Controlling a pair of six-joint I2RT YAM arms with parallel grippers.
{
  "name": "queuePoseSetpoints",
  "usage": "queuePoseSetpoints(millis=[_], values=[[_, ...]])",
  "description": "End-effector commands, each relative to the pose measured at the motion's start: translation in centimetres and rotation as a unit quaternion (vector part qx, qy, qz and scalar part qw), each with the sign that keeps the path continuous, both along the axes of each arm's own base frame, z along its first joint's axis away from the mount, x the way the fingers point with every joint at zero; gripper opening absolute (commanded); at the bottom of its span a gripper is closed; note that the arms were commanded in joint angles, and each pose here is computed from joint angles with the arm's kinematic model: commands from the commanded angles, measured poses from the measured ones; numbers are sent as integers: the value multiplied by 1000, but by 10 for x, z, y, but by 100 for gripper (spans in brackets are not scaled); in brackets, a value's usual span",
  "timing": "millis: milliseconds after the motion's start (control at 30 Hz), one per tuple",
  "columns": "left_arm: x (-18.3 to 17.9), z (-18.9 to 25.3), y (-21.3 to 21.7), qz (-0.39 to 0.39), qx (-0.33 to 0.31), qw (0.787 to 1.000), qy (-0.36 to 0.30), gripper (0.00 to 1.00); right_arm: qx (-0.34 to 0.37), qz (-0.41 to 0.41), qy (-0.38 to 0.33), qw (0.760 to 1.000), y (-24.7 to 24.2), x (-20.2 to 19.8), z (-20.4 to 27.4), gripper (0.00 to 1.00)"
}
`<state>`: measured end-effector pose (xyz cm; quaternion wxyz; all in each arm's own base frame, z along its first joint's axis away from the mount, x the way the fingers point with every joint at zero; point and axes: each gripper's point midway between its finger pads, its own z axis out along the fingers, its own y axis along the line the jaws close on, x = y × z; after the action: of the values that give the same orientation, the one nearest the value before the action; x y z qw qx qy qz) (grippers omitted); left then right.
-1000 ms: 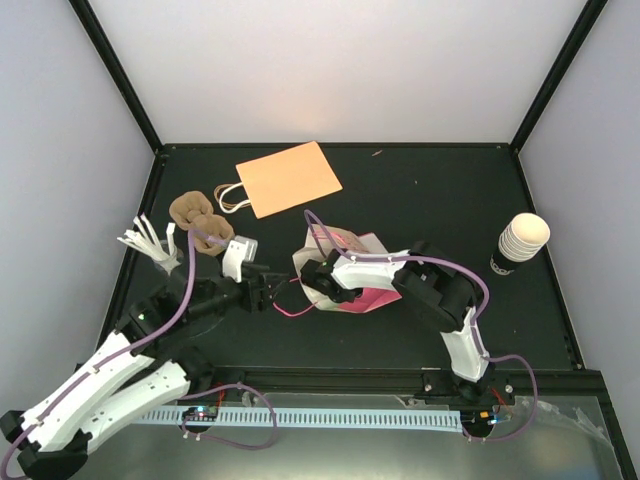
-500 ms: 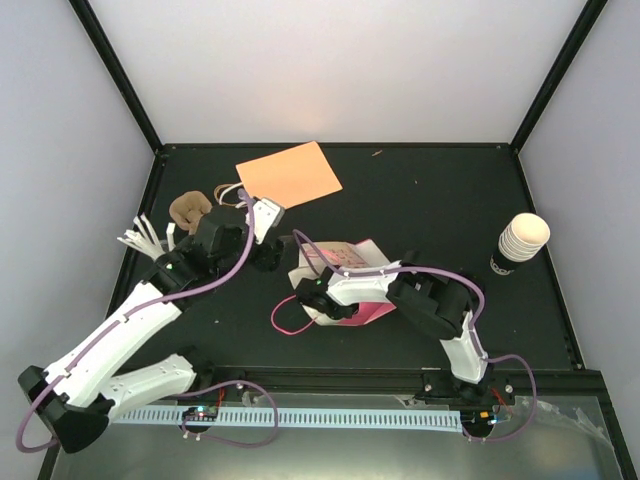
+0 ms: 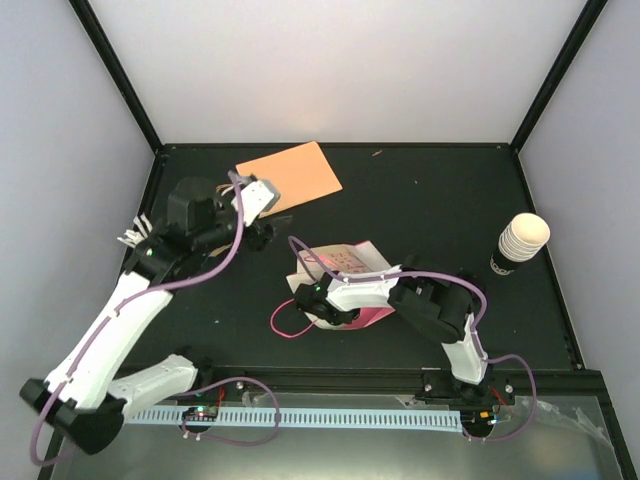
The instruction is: Pack the takeout coffee
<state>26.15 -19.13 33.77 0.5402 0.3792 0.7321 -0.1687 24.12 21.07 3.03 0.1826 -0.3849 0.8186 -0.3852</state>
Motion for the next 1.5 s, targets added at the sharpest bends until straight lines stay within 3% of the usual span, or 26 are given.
queuePoseSetpoints(millis=[0, 133, 367, 667, 867, 1000, 1133, 1467], values=[[2, 6, -30, -117, 28, 993, 5, 67, -3, 15, -39, 999, 8, 4, 10, 1], [0, -2, -58, -217, 36, 975, 43, 64, -18, 21, -54, 998, 9, 6, 13, 1], [-49, -28, -97, -411, 71, 898, 141, 57, -24, 19, -57, 998, 6, 5, 13, 1], [-103, -37, -100, -501, 86, 847, 157, 68, -21, 18, -55, 998, 4, 3, 12, 1], [-105, -49, -97, -476, 122, 856, 160, 74, -20, 20, -53, 998, 6, 4, 12, 1], [-84, -64, -101, -434, 154, 873, 162, 67, -17, 20, -52, 998, 8, 4, 12, 1], [-66, -45, -108, -400, 147, 894, 143, 63, -17, 20, -49, 998, 8, 4, 12, 1], [-60, 1, -116, -388, 101, 912, 86, 63, -19, 20, -45, 999, 8, 3, 9, 1]])
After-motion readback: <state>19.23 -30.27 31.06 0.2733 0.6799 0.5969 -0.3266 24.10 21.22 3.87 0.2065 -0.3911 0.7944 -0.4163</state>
